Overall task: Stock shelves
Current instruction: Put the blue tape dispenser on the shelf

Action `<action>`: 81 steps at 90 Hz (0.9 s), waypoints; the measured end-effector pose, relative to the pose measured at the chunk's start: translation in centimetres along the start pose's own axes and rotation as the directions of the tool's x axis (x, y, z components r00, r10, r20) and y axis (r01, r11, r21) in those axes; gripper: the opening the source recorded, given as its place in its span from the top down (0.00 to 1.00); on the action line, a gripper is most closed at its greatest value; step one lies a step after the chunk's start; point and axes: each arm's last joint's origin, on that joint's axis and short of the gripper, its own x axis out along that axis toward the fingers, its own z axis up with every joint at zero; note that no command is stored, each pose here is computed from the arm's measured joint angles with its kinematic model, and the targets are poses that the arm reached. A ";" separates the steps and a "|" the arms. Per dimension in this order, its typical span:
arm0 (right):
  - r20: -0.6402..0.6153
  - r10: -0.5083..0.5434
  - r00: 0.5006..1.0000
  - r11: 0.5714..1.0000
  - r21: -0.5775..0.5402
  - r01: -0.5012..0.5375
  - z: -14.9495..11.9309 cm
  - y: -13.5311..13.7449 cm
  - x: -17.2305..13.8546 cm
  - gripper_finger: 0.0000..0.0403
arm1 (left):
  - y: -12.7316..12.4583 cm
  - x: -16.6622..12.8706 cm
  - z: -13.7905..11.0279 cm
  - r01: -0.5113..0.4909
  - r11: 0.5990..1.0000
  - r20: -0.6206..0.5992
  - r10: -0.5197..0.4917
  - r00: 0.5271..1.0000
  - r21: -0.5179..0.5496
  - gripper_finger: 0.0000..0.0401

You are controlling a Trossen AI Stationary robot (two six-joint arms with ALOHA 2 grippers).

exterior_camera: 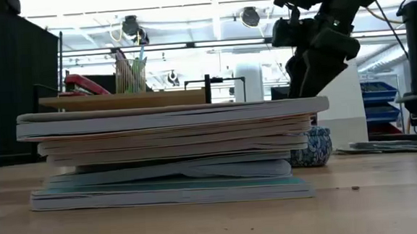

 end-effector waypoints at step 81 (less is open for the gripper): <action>0.012 0.006 1.000 0.998 0.059 -0.006 0.1 0.2 0.0 0.10 | 2.6 7.8 -0.7 0.077 0.997 -0.064 -0.076 0.995 0.010 0.49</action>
